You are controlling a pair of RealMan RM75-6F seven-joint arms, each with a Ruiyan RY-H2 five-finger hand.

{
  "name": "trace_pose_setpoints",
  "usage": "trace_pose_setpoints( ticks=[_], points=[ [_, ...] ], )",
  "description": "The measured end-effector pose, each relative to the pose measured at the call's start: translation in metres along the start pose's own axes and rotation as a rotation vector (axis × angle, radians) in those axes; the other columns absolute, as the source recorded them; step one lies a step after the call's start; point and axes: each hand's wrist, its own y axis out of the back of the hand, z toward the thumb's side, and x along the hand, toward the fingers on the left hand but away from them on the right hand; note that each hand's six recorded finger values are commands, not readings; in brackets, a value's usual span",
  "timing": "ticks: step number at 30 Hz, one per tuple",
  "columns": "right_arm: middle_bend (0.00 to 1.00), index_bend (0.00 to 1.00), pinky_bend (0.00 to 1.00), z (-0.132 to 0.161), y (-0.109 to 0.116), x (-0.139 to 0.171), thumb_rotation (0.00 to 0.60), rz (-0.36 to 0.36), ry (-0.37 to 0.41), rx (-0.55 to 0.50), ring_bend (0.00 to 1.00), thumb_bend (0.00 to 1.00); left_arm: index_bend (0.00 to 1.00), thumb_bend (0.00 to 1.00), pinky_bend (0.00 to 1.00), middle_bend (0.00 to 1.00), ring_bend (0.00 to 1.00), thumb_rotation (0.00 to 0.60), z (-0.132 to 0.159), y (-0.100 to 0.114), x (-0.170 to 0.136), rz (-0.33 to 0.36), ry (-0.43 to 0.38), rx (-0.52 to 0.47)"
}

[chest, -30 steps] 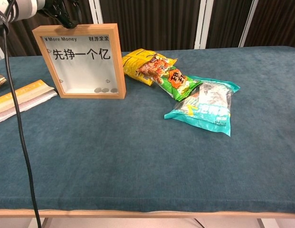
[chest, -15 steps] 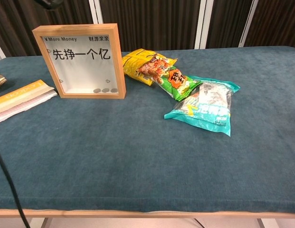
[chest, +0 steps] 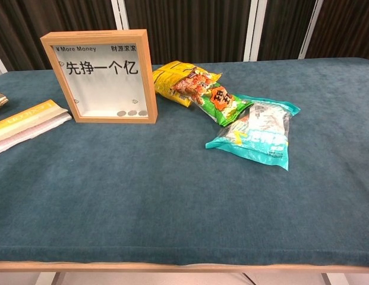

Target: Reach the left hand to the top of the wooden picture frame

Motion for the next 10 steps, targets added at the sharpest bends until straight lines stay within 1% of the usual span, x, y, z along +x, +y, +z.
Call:
trace_pose_setpoints(
  ticks=[3, 5, 10],
  points=[
    [0.0, 0.0, 0.0, 0.002, 0.0, 0.001, 0.6, -0.005, 0.001, 0.004, 0.0, 0.17, 0.0, 0.37, 0.0, 0.0, 0.0, 0.6, -0.008, -0.014, -0.012, -0.031, 0.014, -0.003],
    [0.0, 0.0, 0.0, 0.002, 0.0, 0.002, 0.6, -0.008, 0.0, 0.01, 0.0, 0.17, 0.0, 0.37, 0.0, 0.0, 0.0, 0.6, -0.01, -0.018, -0.015, -0.046, 0.023, -0.01],
    [0.0, 0.0, 0.0, 0.001, -0.003, 0.002, 0.6, -0.003, -0.007, 0.02, 0.0, 0.17, 0.0, 0.37, 0.0, 0.0, 0.0, 0.6, -0.015, -0.016, -0.018, -0.024, 0.041, -0.023]
  ],
)
